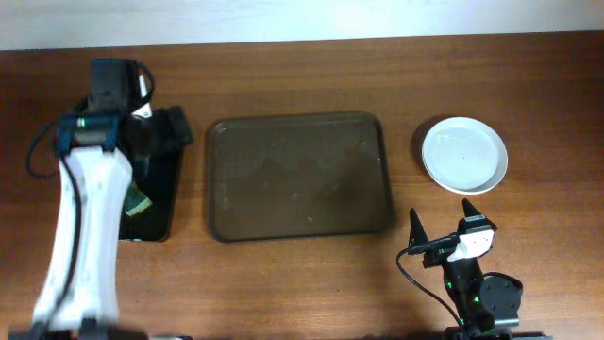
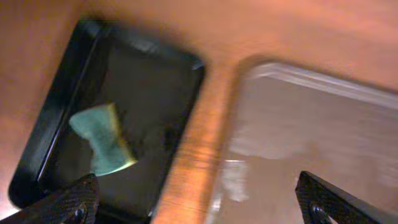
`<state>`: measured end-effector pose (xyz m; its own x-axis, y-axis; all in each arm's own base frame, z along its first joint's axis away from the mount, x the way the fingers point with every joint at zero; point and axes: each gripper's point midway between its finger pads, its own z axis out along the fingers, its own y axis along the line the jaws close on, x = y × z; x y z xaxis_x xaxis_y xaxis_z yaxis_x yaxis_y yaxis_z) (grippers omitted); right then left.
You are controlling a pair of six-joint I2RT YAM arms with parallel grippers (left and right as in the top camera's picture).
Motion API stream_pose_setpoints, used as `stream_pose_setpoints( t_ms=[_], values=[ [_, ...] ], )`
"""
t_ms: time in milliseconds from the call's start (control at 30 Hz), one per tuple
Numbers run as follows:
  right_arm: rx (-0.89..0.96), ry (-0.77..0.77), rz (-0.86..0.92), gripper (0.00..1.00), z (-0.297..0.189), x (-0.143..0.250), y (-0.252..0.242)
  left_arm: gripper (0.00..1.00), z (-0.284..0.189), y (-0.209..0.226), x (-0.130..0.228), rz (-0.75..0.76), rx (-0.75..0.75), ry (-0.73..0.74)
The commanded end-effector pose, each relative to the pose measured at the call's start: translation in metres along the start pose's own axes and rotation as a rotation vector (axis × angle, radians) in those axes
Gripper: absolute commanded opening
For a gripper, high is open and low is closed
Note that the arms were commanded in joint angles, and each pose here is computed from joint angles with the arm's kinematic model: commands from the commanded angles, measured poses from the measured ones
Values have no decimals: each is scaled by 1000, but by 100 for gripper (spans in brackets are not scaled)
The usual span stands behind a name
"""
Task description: Clean dirty plates on tray and stack at the side
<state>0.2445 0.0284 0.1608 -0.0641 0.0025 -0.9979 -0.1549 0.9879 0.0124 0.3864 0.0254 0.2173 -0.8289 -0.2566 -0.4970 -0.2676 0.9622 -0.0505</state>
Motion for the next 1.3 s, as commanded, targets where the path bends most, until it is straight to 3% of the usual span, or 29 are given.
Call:
stream_pose_setpoints(
  t_ms=[0,133,300,533,667,900,1067,1267],
  values=[
    [-26,3,8,98,0,2,5,99,-72,-12,-8,28,38,-184],
    [-26,3,8,98,0,2,5,99,-113,5,-4,23,13,-352],
    [-26,3,8,98,0,2,5,99,-124,15,27,148,40,-721],
    [-26,3,8,98,0,2,5,99,-100,34,92,194,37,-944],
    [-26,3,8,98,0,2,5,99,-88,37,112,243,20,-1057],
    [-26,3,8,98,0,2,5,99,-49,25,136,405,60,-1078],
    [-26,3,8,98,0,2,5,99,-17,34,149,397,18,-980],
    [-26,3,8,98,0,2,5,99,-17,34,149,397,19,-980]
  ],
)
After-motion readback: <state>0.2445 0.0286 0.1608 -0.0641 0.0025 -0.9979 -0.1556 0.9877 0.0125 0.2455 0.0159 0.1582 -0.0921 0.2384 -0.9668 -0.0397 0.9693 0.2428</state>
